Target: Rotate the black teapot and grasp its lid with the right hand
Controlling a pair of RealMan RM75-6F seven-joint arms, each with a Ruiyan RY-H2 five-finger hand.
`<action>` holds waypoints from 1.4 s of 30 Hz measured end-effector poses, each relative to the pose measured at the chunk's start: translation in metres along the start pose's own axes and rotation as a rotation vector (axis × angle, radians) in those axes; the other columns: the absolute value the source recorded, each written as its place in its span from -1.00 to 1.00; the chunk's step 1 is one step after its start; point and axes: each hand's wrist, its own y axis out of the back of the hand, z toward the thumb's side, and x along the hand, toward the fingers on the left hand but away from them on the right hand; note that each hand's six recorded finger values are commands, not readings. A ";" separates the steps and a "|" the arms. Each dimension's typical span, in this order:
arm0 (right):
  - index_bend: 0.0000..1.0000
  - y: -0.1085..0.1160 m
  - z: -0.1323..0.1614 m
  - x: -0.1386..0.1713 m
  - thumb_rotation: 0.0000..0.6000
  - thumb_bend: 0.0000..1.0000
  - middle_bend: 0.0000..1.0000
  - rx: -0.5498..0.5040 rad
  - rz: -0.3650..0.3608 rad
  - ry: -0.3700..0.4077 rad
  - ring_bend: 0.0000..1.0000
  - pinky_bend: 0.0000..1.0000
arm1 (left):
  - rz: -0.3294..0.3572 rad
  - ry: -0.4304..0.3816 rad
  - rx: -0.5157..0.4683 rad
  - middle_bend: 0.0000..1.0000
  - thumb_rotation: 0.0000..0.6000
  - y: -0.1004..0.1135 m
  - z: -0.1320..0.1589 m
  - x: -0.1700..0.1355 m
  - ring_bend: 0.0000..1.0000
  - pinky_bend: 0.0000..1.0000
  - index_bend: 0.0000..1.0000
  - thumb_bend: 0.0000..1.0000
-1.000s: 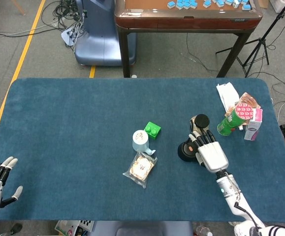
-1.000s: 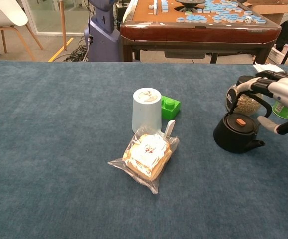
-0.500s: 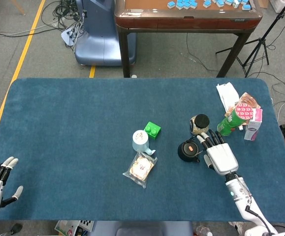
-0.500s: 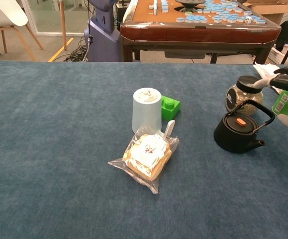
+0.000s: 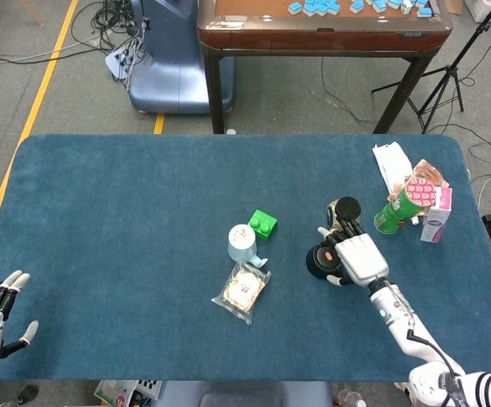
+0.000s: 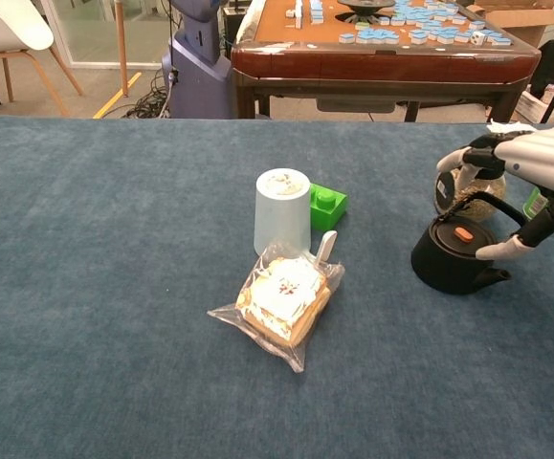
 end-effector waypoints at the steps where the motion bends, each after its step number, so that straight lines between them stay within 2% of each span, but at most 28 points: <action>1: -0.73 -0.001 -0.001 -0.003 0.71 -1.00 -0.49 -0.003 0.010 -0.004 -0.94 -0.90 | 0.000 0.002 0.001 -0.85 1.00 0.000 0.000 0.000 -0.79 -0.98 -0.78 -0.41; 9: -0.73 -0.010 -0.011 -0.009 0.69 -1.00 -0.48 0.013 0.060 -0.033 -0.94 -0.92 | -0.001 0.002 0.002 -0.85 1.00 0.000 0.000 0.000 -0.79 -0.98 -0.78 -0.41; 15: -0.73 -0.009 -0.012 -0.002 0.70 -1.00 -0.47 0.018 0.063 -0.036 -0.94 -0.92 | 0.000 0.002 0.003 -0.85 1.00 0.000 0.000 0.000 -0.79 -0.98 -0.78 -0.41; 32: -0.73 -0.022 -0.025 0.074 0.70 -1.00 -0.45 0.022 0.128 -0.088 -0.94 -0.92 | -0.011 -0.006 0.004 -0.85 1.00 -0.004 0.001 0.002 -0.79 -0.98 -0.78 -0.41; 42: -0.73 -0.010 -0.026 0.061 0.70 -1.00 -0.45 -0.008 0.059 -0.073 -0.94 -0.92 | -0.004 -0.006 0.005 -0.85 1.00 -0.002 0.001 0.001 -0.79 -0.98 -0.78 -0.41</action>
